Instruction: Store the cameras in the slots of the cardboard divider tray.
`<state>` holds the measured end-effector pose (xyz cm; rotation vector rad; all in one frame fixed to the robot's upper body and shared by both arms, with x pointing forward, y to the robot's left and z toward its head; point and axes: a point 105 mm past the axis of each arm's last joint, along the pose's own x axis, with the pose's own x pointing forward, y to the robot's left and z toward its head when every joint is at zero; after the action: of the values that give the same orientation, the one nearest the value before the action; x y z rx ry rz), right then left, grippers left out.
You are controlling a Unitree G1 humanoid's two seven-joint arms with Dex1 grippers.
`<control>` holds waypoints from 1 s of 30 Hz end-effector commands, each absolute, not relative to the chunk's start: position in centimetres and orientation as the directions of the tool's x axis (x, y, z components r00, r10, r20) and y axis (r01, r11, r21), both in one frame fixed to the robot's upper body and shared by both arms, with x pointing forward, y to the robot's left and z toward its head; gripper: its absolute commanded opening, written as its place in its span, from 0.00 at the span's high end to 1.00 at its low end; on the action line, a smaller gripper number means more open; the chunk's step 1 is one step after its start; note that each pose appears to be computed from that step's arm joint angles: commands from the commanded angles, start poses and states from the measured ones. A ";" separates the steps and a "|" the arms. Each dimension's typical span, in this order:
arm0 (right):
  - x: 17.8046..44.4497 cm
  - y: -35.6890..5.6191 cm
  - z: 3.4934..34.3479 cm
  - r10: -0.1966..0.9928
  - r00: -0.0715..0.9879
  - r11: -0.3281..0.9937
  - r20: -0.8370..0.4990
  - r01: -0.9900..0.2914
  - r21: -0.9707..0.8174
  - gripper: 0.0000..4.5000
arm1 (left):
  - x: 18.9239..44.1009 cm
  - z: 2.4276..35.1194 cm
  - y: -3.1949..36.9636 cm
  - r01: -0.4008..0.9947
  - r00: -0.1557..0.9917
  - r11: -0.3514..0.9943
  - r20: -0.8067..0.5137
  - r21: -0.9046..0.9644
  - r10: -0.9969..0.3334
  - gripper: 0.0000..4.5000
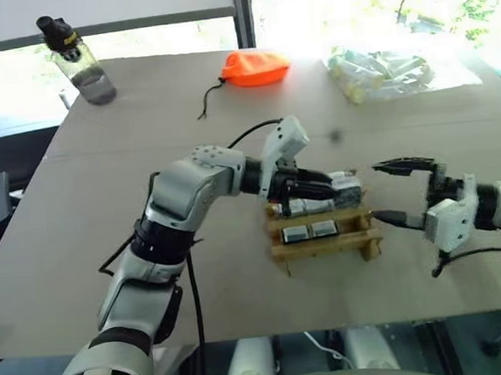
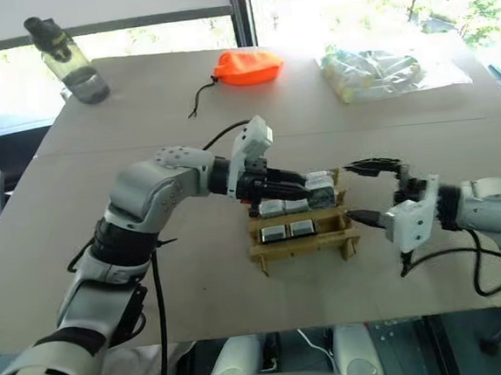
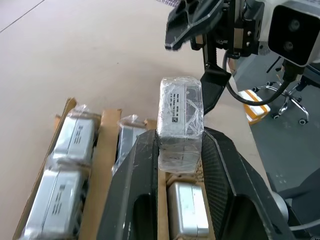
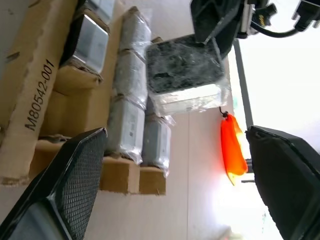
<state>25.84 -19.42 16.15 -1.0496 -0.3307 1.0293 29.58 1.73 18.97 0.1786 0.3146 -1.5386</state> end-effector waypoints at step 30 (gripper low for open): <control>20.4 -26.6 13.8 0.945 0.312 0.289 -0.098 -0.937 -0.195 0.01 | 27.7 14.9 -1.1 0.984 0.096 0.023 -0.410 0.178 -0.907 0.85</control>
<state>21.06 -26.85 13.50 -0.1968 -0.0128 1.1852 27.95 -0.70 14.28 0.4500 0.2505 -1.4633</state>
